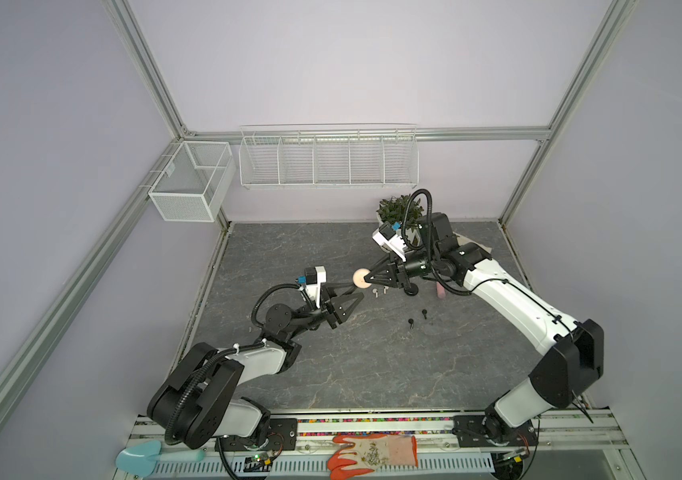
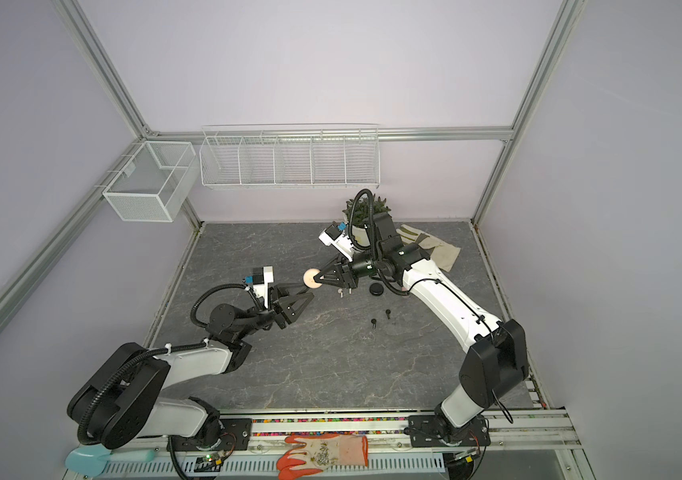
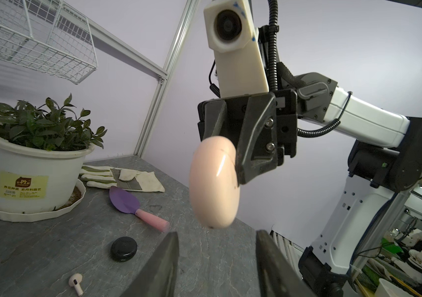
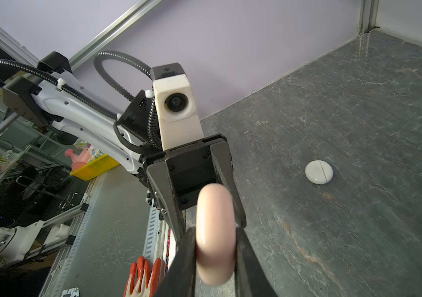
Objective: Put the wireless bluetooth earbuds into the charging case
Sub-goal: 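Bring the pink case to the left gripper and grasp it with the left gripper, then hold the pink case in the left gripper while the right gripper pushes its lid open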
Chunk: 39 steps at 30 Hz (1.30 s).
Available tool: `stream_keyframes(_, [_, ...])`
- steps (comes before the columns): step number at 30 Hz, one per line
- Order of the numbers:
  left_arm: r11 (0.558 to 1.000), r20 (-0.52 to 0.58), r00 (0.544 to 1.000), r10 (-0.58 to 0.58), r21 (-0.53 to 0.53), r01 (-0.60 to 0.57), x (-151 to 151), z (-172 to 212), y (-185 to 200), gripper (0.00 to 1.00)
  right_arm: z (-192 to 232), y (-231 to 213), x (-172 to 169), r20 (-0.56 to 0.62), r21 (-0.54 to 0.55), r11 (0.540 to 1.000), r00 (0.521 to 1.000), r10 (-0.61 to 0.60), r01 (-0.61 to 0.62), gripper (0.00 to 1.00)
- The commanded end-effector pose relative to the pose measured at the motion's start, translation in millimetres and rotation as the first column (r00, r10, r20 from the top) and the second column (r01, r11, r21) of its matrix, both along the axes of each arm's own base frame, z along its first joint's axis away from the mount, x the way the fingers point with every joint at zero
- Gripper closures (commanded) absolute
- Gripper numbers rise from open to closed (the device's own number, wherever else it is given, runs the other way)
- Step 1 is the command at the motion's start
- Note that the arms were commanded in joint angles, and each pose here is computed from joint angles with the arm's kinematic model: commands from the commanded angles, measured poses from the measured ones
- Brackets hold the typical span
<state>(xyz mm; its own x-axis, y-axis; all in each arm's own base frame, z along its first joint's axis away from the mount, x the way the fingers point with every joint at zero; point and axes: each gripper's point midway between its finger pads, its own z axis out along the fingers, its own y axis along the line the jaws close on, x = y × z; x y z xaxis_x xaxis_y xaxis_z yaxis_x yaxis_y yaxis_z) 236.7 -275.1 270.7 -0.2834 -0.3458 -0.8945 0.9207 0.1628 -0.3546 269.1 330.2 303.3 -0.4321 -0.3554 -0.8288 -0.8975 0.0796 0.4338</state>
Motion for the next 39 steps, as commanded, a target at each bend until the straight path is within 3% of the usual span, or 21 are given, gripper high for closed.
stream_keyframes(1, [0.998, 0.117, 0.991, -0.064, 0.011, 0.063, -10, 14, -5, 0.51, -10, -8, -8, 0.026, -0.059, 0.998, 0.999, 0.037, -0.035, 0.82])
stream_keyframes(11, [0.999, 0.167, 0.985, -0.033, 0.045, 0.026, -1, 16, -4, 0.51, -15, -8, -11, -0.011, -0.067, 0.996, 0.998, 0.063, -0.063, 0.83])
stream_keyframes(19, [0.997, 0.177, 0.981, -0.074, 0.020, 0.071, 0, 23, -10, 0.54, -10, -5, -14, -0.015, -0.050, 0.996, 0.997, 0.075, -0.076, 0.83])
stream_keyframes(24, [0.996, 0.173, 0.981, -0.091, 0.023, 0.088, -1, 24, -11, 0.60, -8, -4, -16, -0.017, -0.046, 0.996, 0.997, 0.081, -0.082, 0.83])
stream_keyframes(33, [0.996, 0.169, 0.981, -0.094, 0.024, 0.091, -2, 23, -11, 0.81, -9, 0, -17, -0.018, -0.049, 0.995, 0.996, 0.089, -0.090, 0.82])
stream_keyframes(37, [0.996, 0.164, 0.982, -0.089, 0.023, 0.086, -1, 22, -10, 0.87, -7, 2, -17, -0.014, -0.048, 0.995, 0.996, 0.088, -0.089, 0.75])
stream_keyframes(39, [0.996, 0.164, 0.983, -0.085, 0.021, 0.083, -1, 22, -10, 0.92, -4, 2, -15, 0.003, -0.050, 0.996, 0.997, 0.079, -0.079, 0.59])
